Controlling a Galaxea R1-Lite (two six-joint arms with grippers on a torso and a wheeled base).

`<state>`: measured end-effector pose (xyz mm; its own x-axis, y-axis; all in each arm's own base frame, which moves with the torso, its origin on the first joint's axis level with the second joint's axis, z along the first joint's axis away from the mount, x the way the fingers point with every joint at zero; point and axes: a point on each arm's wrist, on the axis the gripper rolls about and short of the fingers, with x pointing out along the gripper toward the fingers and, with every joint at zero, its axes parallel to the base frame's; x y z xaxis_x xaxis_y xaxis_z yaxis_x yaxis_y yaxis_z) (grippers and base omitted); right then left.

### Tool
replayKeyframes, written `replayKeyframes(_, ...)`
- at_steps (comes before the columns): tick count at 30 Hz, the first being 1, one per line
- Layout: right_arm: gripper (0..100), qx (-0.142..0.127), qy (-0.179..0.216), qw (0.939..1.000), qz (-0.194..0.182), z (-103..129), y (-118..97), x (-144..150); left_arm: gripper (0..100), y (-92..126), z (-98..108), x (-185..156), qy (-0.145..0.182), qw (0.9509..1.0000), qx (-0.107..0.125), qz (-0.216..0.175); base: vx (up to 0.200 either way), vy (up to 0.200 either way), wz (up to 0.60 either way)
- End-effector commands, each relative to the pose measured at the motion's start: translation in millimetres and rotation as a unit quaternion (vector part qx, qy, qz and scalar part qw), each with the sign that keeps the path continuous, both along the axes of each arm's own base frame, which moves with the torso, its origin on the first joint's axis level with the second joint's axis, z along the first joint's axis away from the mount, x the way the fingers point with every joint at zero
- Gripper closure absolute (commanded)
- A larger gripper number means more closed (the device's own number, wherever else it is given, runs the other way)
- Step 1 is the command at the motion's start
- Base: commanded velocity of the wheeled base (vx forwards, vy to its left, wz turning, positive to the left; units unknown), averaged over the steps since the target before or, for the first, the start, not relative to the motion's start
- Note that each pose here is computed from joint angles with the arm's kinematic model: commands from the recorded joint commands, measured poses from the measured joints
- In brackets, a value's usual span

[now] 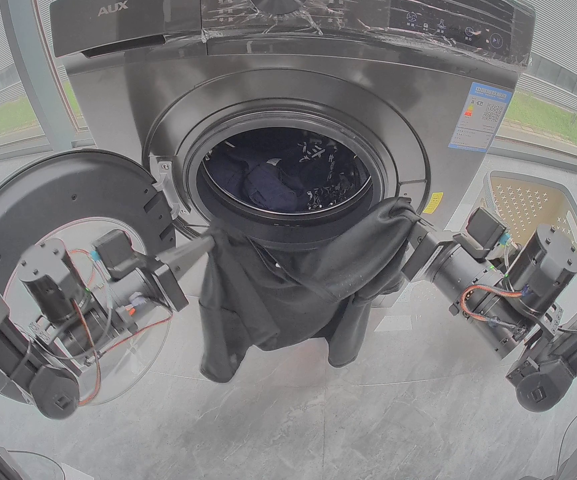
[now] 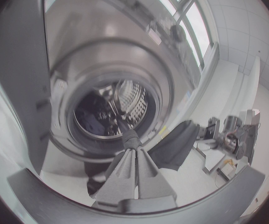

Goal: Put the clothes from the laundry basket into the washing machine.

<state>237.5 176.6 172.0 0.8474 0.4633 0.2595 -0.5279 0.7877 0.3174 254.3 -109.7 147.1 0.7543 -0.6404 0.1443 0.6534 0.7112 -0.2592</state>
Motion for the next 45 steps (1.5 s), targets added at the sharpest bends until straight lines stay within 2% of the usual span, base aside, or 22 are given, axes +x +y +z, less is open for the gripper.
replayKeyframes(1,100,0.025,-0.023,0.9993,-0.015,15,-8,8,100,22,50,-9,-0.09,0.9947,-0.039,0.031,0.0,0.0,0.0)
replayKeyframes(4,100,0.038,-0.04,0.9982,-0.024,25,-9,13,100,26,65,-12,-0.116,0.9913,-0.05,0.037,0.0,0.0,0.0)
replayKeyframes(9,100,0.041,-0.046,0.9977,-0.027,29,-9,13,100,27,75,-19,-0.132,0.9888,-0.062,0.031,0.0,0.0,0.0)
replayKeyframes(14,100,0.049,-0.055,0.9969,-0.027,36,-12,9,100,27,79,-23,-0.139,0.9877,-0.066,0.03,0.0,0.0,0.0)
replayKeyframes(18,100,0.053,-0.059,0.9967,-0.017,39,-9,3,100,23,74,-24,-0.129,0.9895,-0.061,0.023,0.0,0.0,0.0)
replayKeyframes(20,100,0.054,-0.059,0.9967,-0.01,40,-5,0,100,18,66,-25,-0.115,0.9918,-0.056,0.012,0.0,0.0,0.0)
replayKeyframes(22,100,0.056,-0.06,0.9966,-0.002,40,-1,-2,100,10,47,-25,-0.078,0.9961,-0.042,-0.004,0.0,0.0,0.0)
replayKeyframes(23,100,0.056,-0.059,0.9967,-0.002,40,-1,-2,100,6,39,-25,-0.063,0.9973,-0.035,-0.01,0.0,0.0,0.0)
replayKeyframes(24,100,0.056,-0.059,0.9967,-0.002,40,-1,-2,100,6,39,-25,-0.063,0.9973,-0.035,-0.01,0.0,0.0,0.0)
replayKeyframes(25,100,0.055,-0.058,0.9968,-0.002,39,-1,-1,100,0,27,-25,-0.039,0.9987,-0.026,-0.021,0.0,0.0,0.0)
replayKeyframes(26,100,0.055,-0.058,0.9968,-0.002,39,0,-1,100,-10,8,-23,-0.006,0.9993,-0.011,-0.034,0.0,0.0,0.0)
replayKeyframes(27,100,0.055,-0.058,0.9968,-0.002,39,0,-1,100,-14,3,-22,0.002,0.9992,-0.004,-0.039,0.0,0.0,0.0)
replayKeyframes(30,100,0.056,-0.059,0.9967,0.007,39,7,-1,100,-22,-27,-14,0.028,0.9975,0.048,-0.044,0.0,0.0,0.0)
replayKeyframes(31,100,0.053,-0.056,0.997,0.009,36,9,0,0,-23,-34,-13,0.034,0.9964,0.064,-0.044,0.0,0.0,0.0)
replayKeyframes(33,100,0.046,-0.049,0.9977,0.009,30,13,5,0,-24,-43,-11,0.04,0.9952,0.077,-0.046,0.0,0.0,0.0)
replayKeyframes(37,100,0.03,-0.046,0.9984,0.011,20,26,16,0,-24,-54,-5,0.057,0.9937,0.086,-0.043,0.0,0.0,0.0)
replayKeyframes(40,100,0.03,-0.056,0.9979,0.012,22,35,21,0,-25,-63,-1,0.068,0.9924,0.093,-0.042,0.0,0.0,0.0)
replayKeyframes(41,100,0.029,-0.077,0.9965,0.016,27,47,26,0,-27,-77,2,0.088,0.9896,0.105,-0.043,0.0,0.0,0.0)
replayKeyframes(45,100,0.019,-0.102,0.9945,0.015,32,62,32,0,-30,-97,10,0.105,0.9851,0.129,-0.044,0.0,0.0,0.0)
